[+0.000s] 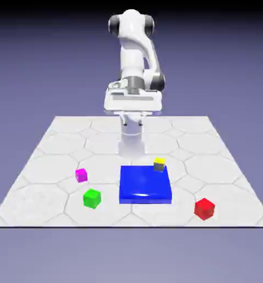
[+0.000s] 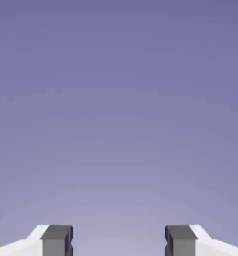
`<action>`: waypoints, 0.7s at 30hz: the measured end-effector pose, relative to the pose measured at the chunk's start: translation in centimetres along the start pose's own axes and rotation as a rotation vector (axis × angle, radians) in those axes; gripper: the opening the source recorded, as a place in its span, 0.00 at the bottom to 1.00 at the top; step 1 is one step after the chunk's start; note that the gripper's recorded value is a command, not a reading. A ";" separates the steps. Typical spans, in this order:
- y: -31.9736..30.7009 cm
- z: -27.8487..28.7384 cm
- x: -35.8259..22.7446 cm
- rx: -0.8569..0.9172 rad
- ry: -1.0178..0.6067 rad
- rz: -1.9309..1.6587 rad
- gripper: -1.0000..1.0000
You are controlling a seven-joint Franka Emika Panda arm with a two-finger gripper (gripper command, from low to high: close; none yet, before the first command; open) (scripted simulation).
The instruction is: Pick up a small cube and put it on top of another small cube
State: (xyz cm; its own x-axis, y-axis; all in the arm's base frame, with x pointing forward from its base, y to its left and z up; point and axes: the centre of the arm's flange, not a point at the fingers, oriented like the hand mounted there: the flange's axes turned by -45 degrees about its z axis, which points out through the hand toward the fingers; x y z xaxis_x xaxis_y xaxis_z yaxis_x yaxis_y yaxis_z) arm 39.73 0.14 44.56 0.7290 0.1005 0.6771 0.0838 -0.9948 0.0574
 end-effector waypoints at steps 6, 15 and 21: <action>1.6 7.3 -2.6 0.054 -0.246 -0.251 0.50; 5.0 16.9 -9.1 0.147 -0.629 -0.667 0.50; 8.6 21.0 -13.9 0.214 -0.904 -0.950 0.50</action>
State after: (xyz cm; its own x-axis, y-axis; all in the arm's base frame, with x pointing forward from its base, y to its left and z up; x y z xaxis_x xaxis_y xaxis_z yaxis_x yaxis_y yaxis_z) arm 44.63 -9.50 20.24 0.5130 0.8082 -0.2891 0.8525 -0.5191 0.0615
